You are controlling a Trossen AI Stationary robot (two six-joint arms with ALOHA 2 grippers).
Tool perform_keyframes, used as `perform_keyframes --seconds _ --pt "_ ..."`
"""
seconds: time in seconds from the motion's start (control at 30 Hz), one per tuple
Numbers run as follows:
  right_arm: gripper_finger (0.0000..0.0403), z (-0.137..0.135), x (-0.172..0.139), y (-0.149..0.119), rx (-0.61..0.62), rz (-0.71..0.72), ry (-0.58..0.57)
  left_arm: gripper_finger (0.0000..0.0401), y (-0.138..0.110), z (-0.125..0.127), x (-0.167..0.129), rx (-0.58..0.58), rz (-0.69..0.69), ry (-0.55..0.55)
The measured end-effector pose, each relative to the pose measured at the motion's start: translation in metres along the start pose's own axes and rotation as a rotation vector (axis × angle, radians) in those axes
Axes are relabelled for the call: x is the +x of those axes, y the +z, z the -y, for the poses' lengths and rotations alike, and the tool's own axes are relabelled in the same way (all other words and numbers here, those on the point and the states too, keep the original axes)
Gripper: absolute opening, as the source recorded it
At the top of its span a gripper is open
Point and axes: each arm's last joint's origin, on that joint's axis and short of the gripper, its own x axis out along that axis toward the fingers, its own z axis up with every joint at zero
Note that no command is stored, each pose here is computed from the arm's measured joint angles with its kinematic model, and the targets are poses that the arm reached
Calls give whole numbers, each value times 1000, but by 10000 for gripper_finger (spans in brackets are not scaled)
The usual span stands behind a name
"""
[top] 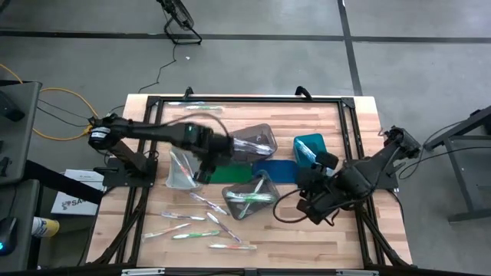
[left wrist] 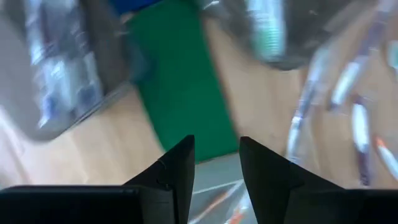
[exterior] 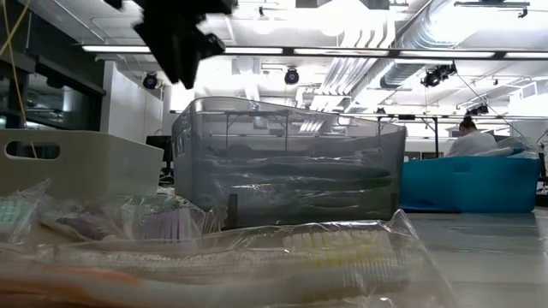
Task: Pick & Place Toothbrushes
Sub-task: Put the purple toothbrush into the top black bin
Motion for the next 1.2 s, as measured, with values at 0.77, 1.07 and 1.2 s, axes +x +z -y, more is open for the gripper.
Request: perform_keyframes --seconds 0.77,1.07,1.2 --pt "173 -19 -22 -29 -43 63 55 205 5 110 49 250 -63 42" --pt "173 -21 -24 -31 -48 65 60 232 -10 113 87 204 -32 21" --pt "173 -21 -24 -31 -48 65 60 232 -18 115 100 190 -33 -14"
